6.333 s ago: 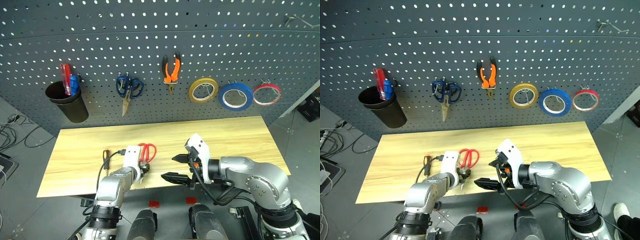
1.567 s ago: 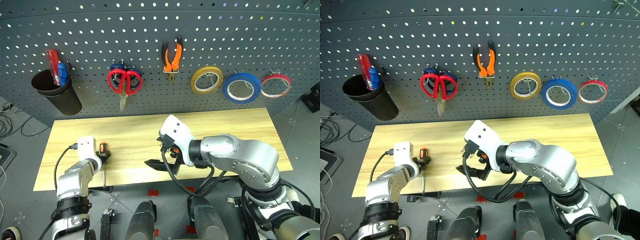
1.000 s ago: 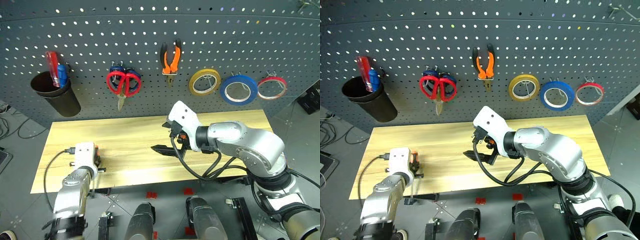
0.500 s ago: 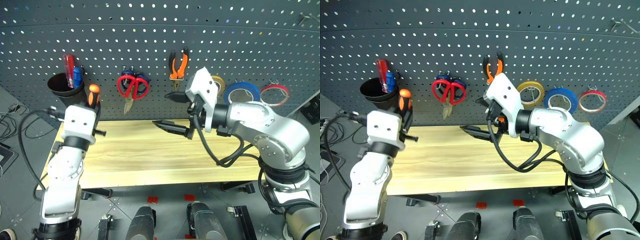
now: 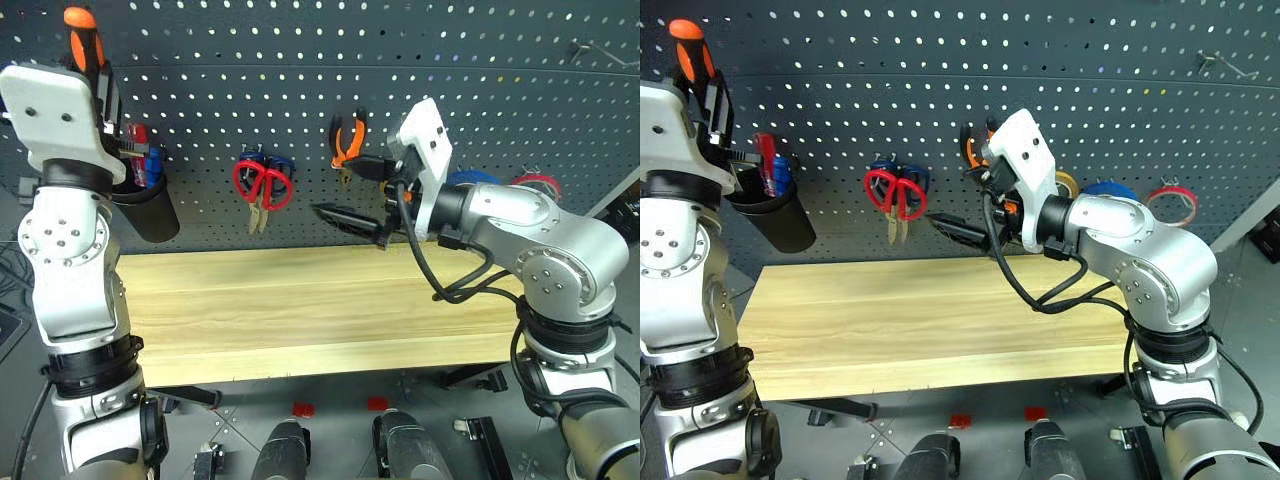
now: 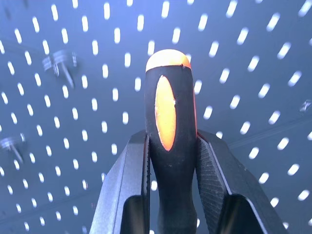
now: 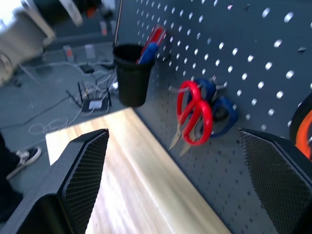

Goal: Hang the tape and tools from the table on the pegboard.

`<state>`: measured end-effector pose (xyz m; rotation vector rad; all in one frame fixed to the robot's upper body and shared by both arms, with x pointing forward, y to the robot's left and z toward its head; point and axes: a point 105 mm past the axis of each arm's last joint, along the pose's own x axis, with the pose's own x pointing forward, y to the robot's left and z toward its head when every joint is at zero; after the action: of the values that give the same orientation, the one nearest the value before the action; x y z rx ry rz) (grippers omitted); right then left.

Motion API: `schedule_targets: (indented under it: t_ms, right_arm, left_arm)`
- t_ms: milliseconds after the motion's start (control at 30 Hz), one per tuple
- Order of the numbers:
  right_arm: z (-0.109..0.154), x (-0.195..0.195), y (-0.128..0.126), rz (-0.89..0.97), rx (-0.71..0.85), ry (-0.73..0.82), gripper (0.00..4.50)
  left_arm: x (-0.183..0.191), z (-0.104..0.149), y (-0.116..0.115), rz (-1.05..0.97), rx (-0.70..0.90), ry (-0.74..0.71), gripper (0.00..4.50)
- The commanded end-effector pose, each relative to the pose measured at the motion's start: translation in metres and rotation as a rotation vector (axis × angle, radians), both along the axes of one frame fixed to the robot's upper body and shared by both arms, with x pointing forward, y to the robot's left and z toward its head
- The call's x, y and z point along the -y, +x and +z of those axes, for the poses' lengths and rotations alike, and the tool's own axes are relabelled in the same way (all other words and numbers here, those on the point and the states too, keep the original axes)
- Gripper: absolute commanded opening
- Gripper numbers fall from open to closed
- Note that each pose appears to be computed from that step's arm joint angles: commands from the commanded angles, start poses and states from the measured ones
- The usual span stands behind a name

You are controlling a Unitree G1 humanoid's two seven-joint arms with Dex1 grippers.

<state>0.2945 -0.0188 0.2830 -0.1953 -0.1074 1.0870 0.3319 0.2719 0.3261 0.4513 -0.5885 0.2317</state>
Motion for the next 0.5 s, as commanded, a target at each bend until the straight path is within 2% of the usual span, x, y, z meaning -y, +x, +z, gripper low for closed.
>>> schedule_targets:
  t_ms: [33, 233, 300, 333, 500]
  right_arm:
    - [0.018, -0.001, 0.0, -0.011, 0.073, 0.033, 4.5]
    - [0.022, -0.003, 0.001, 0.006, 0.085, 0.042, 4.5]
    - [0.022, -0.005, -0.001, 0.022, 0.085, 0.042, 4.5]
    - [0.021, -0.006, -0.002, 0.027, 0.084, 0.042, 4.5]
    - [0.019, -0.006, -0.003, 0.041, 0.084, 0.035, 4.5]
  left_arm:
    - [-0.008, 0.009, -0.001, 0.025, 0.065, 0.001, 0.95]
    - [-0.02, -0.006, 0.003, 0.078, 0.064, -0.013, 0.95]
    - [-0.022, -0.011, 0.003, 0.079, 0.059, -0.038, 1.67]
    - [-0.022, -0.013, 0.001, 0.075, 0.063, -0.041, 1.86]
    - [-0.03, -0.02, -0.012, 0.132, 0.086, -0.1, 3.37]
